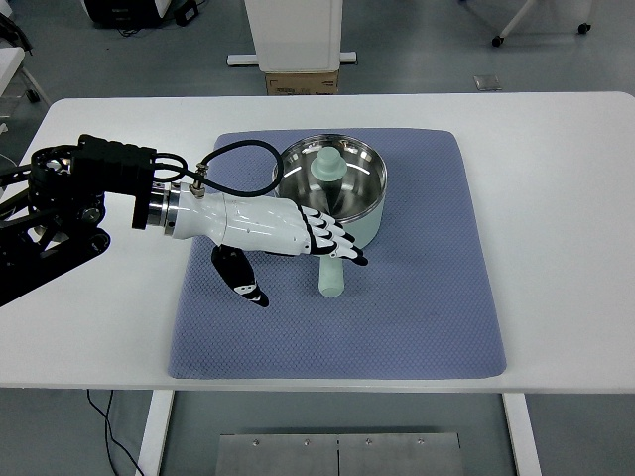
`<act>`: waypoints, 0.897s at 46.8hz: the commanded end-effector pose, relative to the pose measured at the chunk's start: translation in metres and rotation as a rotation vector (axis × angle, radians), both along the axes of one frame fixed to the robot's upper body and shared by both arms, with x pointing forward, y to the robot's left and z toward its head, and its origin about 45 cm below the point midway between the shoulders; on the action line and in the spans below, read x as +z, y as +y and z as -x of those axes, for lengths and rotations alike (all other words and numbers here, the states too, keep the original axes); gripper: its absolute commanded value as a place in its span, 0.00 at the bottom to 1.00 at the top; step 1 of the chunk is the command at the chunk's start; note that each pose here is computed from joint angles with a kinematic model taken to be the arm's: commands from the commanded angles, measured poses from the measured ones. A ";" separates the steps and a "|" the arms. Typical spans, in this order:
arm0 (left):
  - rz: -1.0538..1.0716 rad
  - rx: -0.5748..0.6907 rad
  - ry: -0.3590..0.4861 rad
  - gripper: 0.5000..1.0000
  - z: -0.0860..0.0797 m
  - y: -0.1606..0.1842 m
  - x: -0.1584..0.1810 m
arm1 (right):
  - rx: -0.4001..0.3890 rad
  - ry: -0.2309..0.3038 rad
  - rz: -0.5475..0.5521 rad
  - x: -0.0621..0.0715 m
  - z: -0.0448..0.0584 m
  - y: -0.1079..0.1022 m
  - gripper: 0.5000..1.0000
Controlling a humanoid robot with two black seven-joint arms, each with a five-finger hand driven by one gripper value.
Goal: Rotate green pot handle
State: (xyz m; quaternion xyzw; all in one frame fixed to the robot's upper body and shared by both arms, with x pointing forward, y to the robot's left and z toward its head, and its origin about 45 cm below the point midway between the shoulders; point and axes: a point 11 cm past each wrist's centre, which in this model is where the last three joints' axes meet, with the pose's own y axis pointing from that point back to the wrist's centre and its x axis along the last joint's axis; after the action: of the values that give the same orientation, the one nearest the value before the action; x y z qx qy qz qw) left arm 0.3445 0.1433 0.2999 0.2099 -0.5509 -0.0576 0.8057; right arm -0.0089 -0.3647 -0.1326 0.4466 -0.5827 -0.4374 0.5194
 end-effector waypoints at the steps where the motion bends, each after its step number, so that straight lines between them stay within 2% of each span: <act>1: -0.006 -0.018 -0.011 1.00 0.001 -0.006 -0.001 | 0.000 0.000 0.000 0.000 0.000 0.000 1.00; 18: -0.045 -0.100 -0.085 1.00 0.001 -0.034 0.006 | 0.000 0.000 0.000 0.000 0.000 0.000 1.00; 42: -0.158 -0.183 -0.164 1.00 0.000 -0.052 0.012 | 0.000 0.000 0.000 0.000 0.000 0.000 1.00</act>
State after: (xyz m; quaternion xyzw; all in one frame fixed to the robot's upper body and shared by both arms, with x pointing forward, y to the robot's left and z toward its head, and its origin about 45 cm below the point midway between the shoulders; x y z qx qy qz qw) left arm 0.3458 0.0962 0.3115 0.2256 -0.6210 -0.1473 0.7361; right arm -0.0089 -0.3647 -0.1326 0.4468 -0.5825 -0.4374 0.5193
